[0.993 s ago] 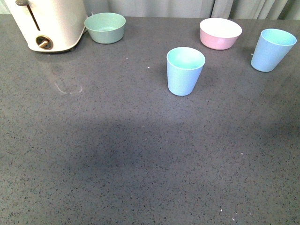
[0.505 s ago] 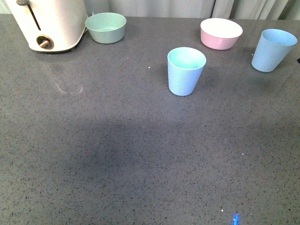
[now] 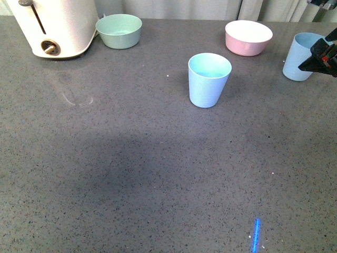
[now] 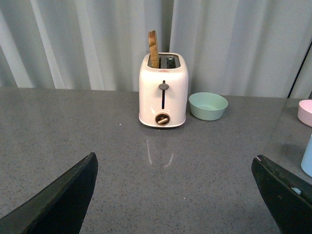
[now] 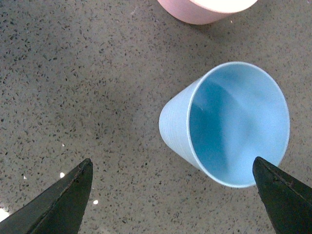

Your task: Stack blue cups with both arms

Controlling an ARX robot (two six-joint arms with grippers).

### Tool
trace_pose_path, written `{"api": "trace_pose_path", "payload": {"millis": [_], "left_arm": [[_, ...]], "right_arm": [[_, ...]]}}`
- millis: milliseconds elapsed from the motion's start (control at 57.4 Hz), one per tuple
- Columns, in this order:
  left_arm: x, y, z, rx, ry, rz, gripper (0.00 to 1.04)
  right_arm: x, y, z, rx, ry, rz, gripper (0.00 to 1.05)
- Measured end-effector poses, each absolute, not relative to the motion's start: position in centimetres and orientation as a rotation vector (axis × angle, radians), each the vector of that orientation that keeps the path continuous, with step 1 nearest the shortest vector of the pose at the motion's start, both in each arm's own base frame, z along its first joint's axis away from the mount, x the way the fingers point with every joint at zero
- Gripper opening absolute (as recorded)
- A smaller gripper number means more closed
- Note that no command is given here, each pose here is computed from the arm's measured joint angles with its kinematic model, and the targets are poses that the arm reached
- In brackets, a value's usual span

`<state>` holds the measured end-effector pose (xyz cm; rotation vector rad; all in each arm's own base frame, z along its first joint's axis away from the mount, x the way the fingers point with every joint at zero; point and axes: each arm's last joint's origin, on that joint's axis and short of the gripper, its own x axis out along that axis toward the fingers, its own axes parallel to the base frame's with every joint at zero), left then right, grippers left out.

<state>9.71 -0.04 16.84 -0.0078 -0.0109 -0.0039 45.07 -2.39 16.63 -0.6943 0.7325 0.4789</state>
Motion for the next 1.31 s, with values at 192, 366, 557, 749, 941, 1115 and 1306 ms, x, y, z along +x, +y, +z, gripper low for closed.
{"api": "trace_pose_path", "payload": {"millis": [192,366,557,749,941,1115,1306], "left_arm": [[9.7,0.0,16.8,-0.008,-0.011,-0.004,0.96],[9.7,0.0,16.8,-0.008,-0.011,-0.004,0.96],[9.7,0.0,16.8,-0.008,-0.011,-0.004,0.96],[9.7,0.0,16.8,-0.008,-0.011,-0.004,0.96],[9.7,0.0,16.8,-0.008,-0.011,-0.004,0.96],[9.7,0.0,16.8,-0.008,-0.011,-0.004,0.96],[9.7,0.0,16.8,-0.008,-0.011,-0.004,0.96]], "right_arm": [[45.9,-2.1,15.9,-0.708,0.748,0.486,0.96],[46.6,-1.7,15.2,-0.722,0.754,0.495,0.82],[46.5,-1.4,15.0,-0.728,0.757,0.494,0.39],[45.6,-2.2,14.7,-0.715,0.782,0.499,0.04],[43.8,-3.2,15.6,-0.696,0.783,0.510,0.02],[40.6,-3.4,17.4,-0.681,0.776,0.644,0.02],[35.0,-2.0,22.3,-0.711,0.679,0.851,0.02]]}}
